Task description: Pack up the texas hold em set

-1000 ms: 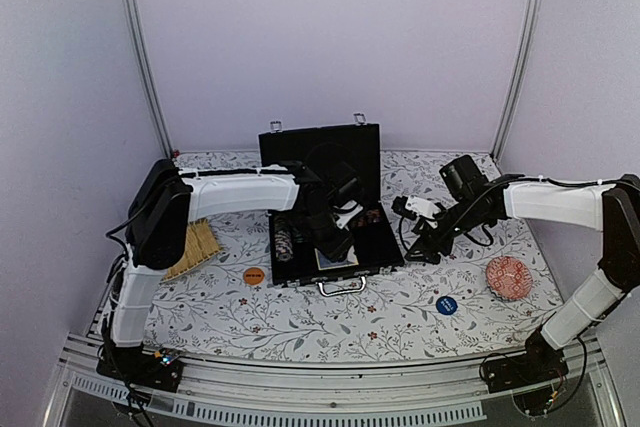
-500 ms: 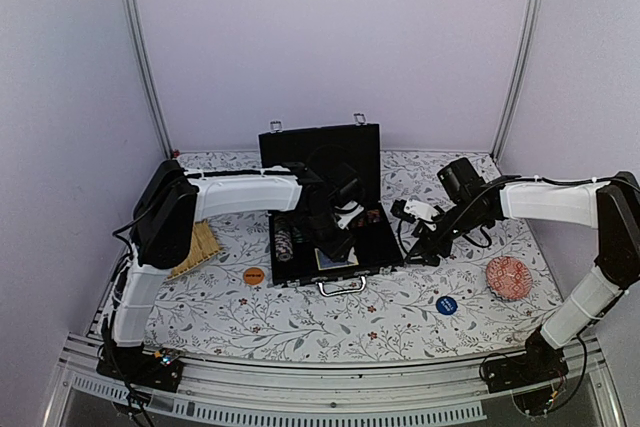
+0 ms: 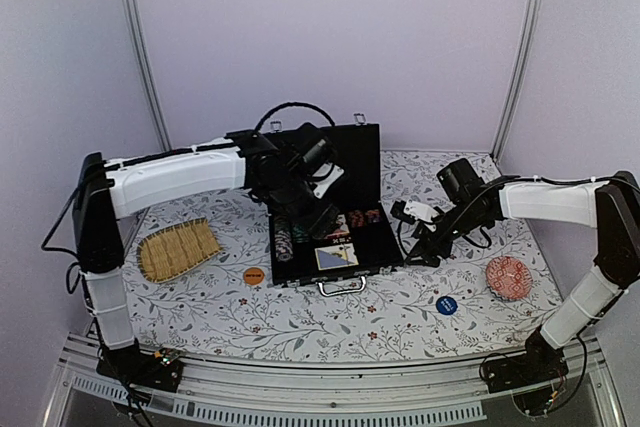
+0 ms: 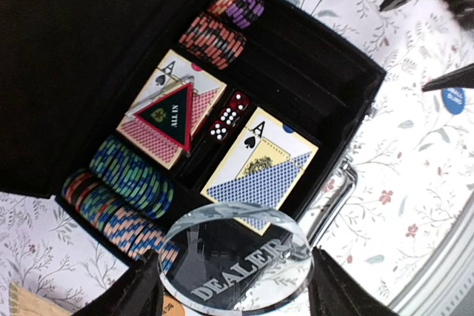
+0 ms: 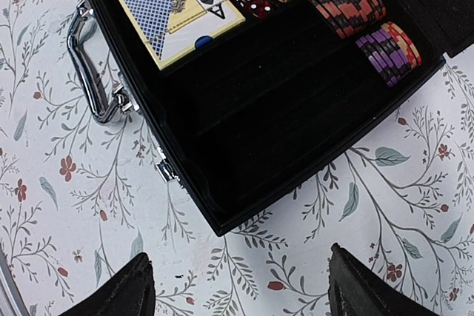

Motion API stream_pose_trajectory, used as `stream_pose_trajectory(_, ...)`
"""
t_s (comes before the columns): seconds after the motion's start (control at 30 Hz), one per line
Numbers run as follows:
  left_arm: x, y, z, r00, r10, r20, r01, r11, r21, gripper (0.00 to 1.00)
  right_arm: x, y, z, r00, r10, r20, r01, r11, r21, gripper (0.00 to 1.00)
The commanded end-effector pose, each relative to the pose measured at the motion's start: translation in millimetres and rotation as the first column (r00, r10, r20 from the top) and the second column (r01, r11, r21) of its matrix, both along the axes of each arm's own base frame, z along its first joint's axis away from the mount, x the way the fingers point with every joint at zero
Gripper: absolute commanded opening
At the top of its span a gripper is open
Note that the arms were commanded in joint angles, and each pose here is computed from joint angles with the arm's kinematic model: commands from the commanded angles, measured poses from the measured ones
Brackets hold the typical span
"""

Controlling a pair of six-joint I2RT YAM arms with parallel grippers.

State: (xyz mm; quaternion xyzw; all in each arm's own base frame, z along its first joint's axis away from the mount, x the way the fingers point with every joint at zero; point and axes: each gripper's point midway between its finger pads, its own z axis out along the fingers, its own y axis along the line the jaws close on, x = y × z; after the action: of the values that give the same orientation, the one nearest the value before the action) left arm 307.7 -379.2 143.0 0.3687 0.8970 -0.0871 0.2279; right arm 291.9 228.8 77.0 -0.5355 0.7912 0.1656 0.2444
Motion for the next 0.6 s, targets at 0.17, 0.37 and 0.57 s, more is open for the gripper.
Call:
stream_pose_trajectory(0.17,-15,14,-1,0.999,0.013,-0.042,-0.018,0.994,-0.110,0.61,0,-2,-8,1.000,0.006,-0.016,-0.007,1.000,-0.024,0.81)
stream_pose_trajectory(0.37,1,-4,-36,0.998,-0.009,-0.059,0.005,0.998,-0.068,0.58,-1,-2,-7,1.000,0.008,-0.019,-0.009,1.000,-0.019,0.81)
stream_pose_trajectory(0.57,5,-17,-70,0.993,-0.023,-0.115,0.018,0.999,-0.040,0.56,-1,-2,-6,1.000,0.008,-0.014,-0.008,1.000,-0.020,0.81)
